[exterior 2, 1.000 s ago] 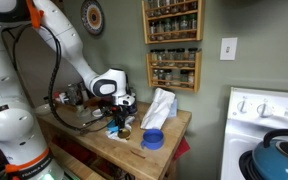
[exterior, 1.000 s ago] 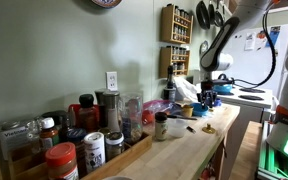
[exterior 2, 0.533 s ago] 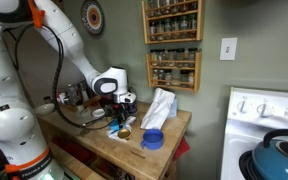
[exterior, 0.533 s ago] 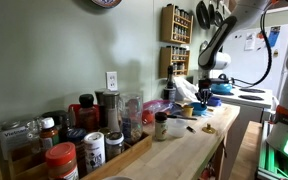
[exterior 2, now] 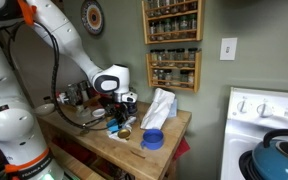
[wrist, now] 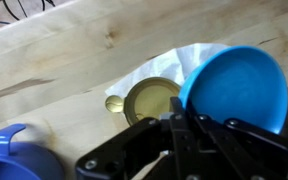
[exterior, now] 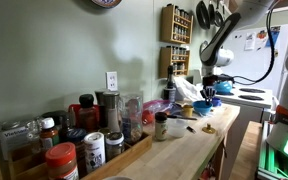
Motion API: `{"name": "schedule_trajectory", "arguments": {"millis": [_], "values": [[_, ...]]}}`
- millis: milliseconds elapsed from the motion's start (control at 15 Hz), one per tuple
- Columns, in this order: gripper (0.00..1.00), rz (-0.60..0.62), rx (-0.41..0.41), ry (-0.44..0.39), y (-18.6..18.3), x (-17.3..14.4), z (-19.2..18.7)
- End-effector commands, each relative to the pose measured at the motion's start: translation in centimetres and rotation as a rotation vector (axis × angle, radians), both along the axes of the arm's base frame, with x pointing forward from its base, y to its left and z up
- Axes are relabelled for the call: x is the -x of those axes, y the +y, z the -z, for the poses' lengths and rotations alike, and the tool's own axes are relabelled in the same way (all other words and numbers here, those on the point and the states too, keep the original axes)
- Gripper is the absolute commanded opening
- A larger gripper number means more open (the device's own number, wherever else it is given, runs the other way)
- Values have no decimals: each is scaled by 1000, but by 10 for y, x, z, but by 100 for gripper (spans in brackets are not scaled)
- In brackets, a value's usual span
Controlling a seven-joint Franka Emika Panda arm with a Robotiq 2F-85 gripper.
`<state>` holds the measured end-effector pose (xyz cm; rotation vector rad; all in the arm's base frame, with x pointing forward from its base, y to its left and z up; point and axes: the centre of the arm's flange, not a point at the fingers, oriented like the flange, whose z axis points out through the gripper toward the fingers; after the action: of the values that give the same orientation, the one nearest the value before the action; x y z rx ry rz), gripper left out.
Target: Pick up the neon blue bowl and slightly move it to the right on the counter top
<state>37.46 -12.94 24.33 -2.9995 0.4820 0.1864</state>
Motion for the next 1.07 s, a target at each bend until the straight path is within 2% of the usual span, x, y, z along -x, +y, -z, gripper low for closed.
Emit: {"name": "schedule_trajectory", "arguments": {"millis": [0,333,400,467,867,1000], "values": [[1,-61,-102,-59,-36,45,-33],[1,-127,-210,-101,-67,89,-34],[1,-109,-160,-82,-63,64,-33],[4,-105,-166,-89,-68,67,-34],[1,-103,-163,-79,-72,68,-30],[1,-100,-145,-46,-79,72,-24]]}}
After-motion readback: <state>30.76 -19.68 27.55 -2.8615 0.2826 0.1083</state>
